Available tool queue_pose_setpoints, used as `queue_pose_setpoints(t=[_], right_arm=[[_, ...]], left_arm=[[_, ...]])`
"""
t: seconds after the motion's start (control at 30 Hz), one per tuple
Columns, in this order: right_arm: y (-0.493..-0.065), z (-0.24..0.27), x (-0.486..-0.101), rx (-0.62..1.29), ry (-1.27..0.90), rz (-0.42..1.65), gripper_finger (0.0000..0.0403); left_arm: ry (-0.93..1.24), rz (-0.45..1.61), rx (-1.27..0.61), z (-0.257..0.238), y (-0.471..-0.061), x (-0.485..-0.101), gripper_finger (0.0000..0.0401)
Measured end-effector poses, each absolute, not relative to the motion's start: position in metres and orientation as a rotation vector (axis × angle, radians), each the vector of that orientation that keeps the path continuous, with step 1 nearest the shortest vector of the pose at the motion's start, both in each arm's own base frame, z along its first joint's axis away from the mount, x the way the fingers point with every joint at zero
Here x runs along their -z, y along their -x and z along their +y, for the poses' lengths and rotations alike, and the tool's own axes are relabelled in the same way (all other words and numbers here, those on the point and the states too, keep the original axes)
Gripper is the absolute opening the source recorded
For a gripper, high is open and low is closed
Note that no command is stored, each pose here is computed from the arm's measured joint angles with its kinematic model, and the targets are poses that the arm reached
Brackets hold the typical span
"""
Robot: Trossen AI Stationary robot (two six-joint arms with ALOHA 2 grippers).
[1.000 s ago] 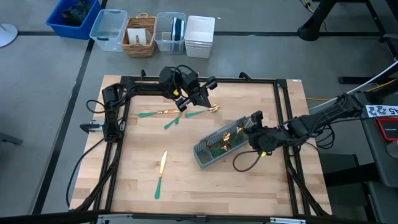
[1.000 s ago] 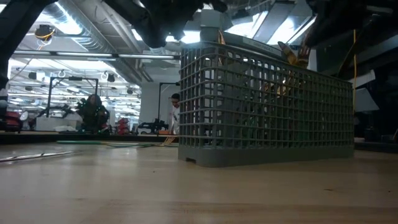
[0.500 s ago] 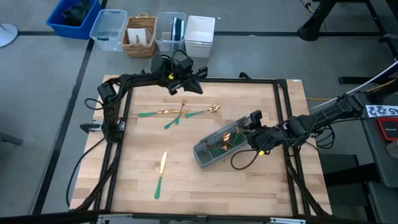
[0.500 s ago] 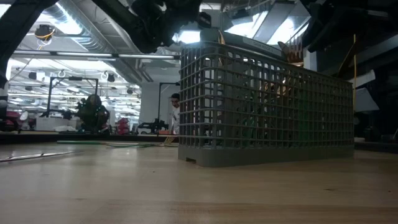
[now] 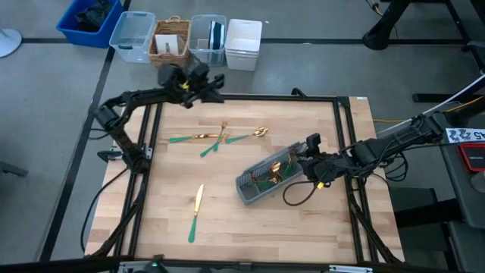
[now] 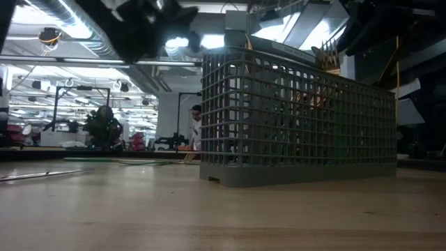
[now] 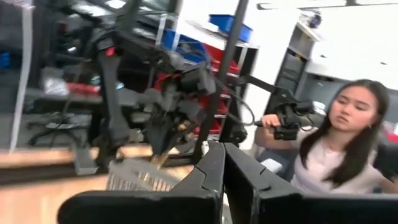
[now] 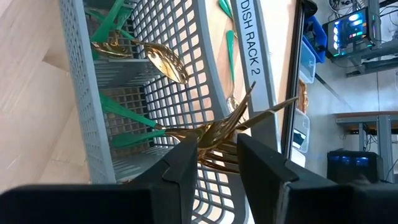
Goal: Sort silverware
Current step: Put the gold knife into the gray silverware organizer
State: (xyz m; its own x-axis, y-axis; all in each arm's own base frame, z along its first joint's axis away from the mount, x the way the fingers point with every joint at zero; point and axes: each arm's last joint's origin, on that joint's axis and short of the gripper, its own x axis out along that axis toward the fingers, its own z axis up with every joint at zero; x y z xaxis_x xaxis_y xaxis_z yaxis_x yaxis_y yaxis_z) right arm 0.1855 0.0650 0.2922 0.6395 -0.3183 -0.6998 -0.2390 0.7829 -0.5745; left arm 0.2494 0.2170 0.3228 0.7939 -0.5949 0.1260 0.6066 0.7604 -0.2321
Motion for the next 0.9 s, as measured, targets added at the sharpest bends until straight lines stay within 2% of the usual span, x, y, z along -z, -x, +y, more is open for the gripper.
queue_pose_setpoints(t=[0.3,0.53,0.67,0.77,0.9], right_arm=[[-0.186,0.065,-0.292,0.052,0.693,0.892,0.0115],[-0.188,0.066,-0.294,0.058,0.681,0.864,0.0115],[-0.190,0.067,-0.296,0.062,0.669,0.840,0.0115],[-0.190,0.067,-0.296,0.063,0.664,0.832,0.0115],[-0.190,0.067,-0.296,0.065,0.665,0.831,0.0115]], left_arm=[[0.339,-0.072,0.465,0.181,-0.171,-0.278,0.0000],[0.416,-0.071,0.271,0.147,-0.146,-0.234,0.0000],[0.511,0.083,0.108,0.127,-0.146,-0.203,0.0000],[0.555,0.309,-0.053,0.106,-0.146,-0.185,0.0000],[0.581,0.526,-0.220,0.075,-0.144,-0.179,0.0000]])
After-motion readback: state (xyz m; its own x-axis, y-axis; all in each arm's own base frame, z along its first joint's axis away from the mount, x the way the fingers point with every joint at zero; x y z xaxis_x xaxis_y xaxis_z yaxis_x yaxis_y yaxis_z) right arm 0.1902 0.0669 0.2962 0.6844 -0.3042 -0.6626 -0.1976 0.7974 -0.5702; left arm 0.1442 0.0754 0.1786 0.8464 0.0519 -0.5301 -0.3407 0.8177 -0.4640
